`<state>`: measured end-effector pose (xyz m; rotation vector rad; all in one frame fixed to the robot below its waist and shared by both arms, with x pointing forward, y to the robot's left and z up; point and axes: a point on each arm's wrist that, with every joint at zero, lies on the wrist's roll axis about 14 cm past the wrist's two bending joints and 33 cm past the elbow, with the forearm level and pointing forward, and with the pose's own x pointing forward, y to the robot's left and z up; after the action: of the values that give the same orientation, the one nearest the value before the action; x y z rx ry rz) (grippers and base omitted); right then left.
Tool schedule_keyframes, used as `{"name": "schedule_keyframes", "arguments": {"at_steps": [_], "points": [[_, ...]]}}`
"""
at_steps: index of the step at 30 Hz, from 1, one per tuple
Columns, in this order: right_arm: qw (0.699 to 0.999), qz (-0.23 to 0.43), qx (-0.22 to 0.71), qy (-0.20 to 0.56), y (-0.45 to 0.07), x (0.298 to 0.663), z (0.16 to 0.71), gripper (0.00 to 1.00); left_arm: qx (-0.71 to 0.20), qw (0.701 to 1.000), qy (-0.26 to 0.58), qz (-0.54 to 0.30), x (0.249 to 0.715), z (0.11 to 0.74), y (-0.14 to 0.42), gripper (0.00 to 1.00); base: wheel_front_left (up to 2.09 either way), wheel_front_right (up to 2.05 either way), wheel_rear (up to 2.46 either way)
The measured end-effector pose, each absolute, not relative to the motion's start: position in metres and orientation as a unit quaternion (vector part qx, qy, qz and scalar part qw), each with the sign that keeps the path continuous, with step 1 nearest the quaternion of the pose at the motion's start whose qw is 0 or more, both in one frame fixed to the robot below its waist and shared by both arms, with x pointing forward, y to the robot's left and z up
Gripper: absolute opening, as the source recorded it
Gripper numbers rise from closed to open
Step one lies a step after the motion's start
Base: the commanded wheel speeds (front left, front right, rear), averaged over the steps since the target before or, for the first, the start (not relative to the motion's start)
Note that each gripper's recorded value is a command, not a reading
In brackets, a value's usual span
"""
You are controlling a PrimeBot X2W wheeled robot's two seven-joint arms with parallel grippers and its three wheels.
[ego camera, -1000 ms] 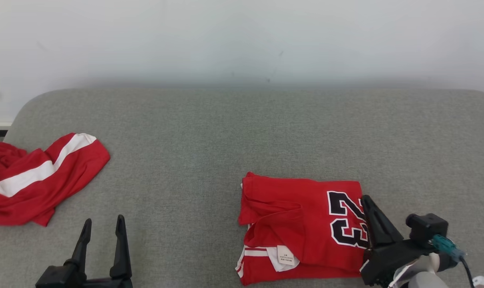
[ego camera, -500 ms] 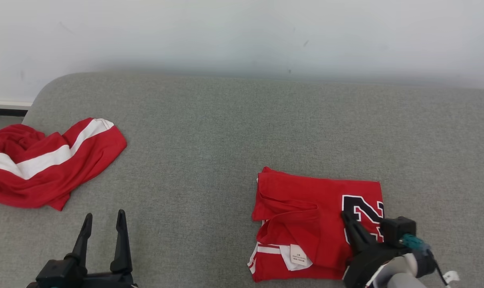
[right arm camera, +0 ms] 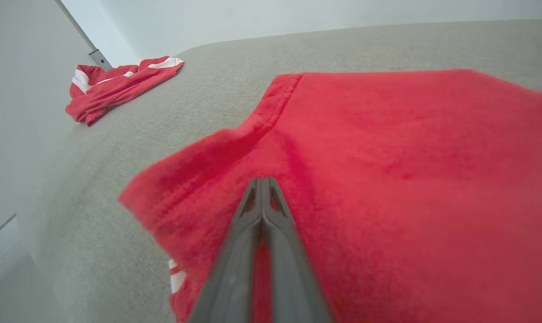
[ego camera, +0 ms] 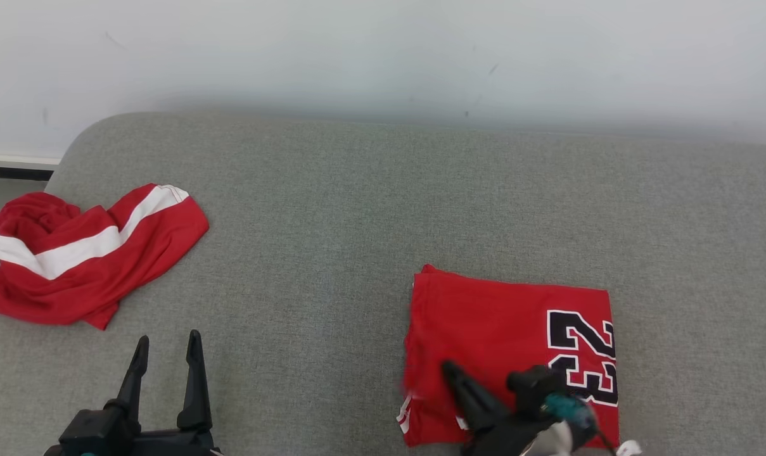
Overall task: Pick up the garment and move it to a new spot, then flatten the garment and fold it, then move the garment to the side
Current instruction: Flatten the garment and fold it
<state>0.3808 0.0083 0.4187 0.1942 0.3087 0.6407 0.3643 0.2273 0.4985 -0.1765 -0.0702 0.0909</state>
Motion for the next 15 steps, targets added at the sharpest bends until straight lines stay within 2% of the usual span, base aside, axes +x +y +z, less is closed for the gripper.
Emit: {"name": "schedule_keyframes", "arguments": {"at_steps": [7,15], "points": [[0.913,0.355,0.108,0.166,0.037,0.354,0.415,0.00,-0.089,0.994,-0.038,0.046,0.364,0.500,0.227,1.00,0.00,0.00,0.00],[0.938,0.309,0.125,0.093,0.005,0.391,0.456,0.00,-0.084,0.995,-0.043,0.029,0.371,0.504,0.217,1.00,0.00,0.00,0.00]]}}
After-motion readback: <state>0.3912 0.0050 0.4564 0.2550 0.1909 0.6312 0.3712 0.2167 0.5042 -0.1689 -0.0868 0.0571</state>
